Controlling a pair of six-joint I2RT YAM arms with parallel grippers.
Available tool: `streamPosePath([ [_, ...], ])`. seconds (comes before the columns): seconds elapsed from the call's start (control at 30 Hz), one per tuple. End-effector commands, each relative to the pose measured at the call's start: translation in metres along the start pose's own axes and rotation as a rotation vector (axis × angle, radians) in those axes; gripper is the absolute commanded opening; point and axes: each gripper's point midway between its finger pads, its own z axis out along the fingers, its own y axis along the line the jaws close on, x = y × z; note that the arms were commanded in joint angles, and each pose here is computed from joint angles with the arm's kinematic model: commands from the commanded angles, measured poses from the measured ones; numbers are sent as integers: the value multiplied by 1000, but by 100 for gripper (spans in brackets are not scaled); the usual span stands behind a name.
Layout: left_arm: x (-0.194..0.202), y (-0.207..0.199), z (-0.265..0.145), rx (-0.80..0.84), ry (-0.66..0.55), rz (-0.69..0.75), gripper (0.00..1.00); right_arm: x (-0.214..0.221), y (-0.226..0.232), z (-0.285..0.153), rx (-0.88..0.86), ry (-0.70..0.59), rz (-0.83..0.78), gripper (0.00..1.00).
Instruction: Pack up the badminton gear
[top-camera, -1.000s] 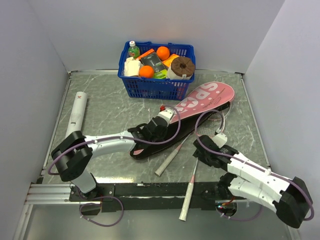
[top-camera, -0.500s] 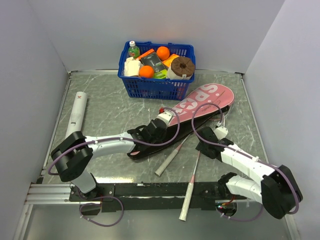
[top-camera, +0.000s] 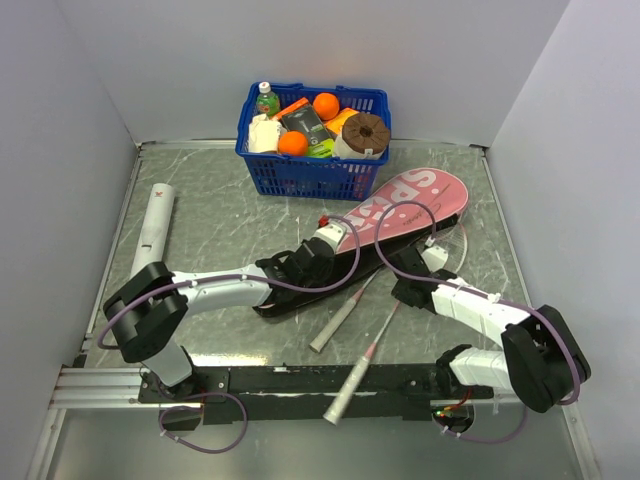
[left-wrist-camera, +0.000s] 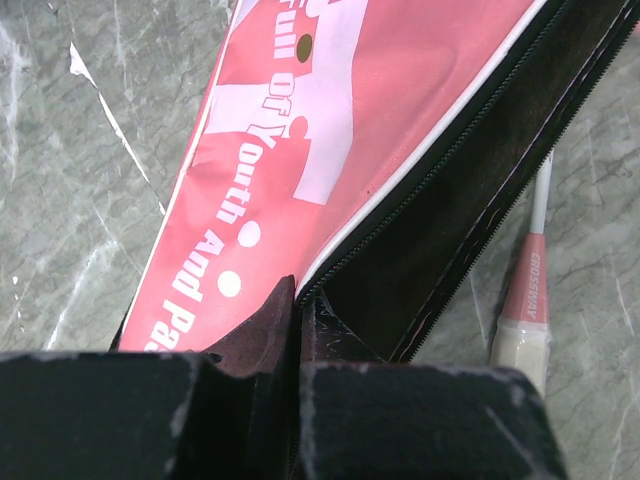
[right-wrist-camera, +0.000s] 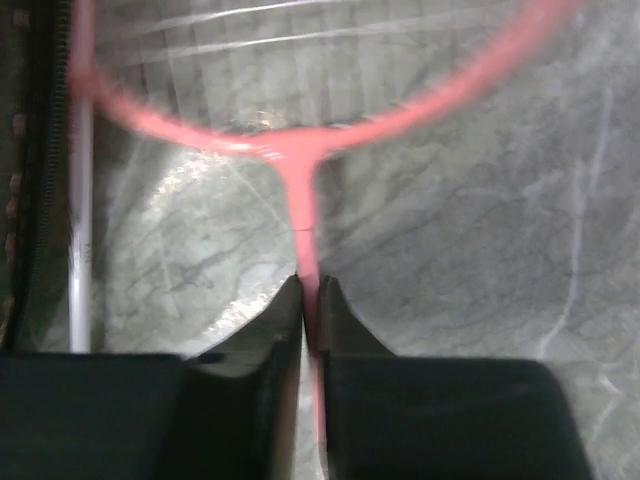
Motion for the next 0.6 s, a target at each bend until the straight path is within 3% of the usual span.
streamPosePath([
  [0.0, -12, 3, 3, -33, -37, -18, 1, -13, 12, -4, -45, -44, 51, 0],
  [0.2, -32, -5, 7, -24, -62, -33, 1, -9, 12, -26, -98, -36, 46, 0],
  [0.57, -82, -17, 19, -19, -82, -34, 1, 41, -6, -77, -106, 55, -25, 0],
])
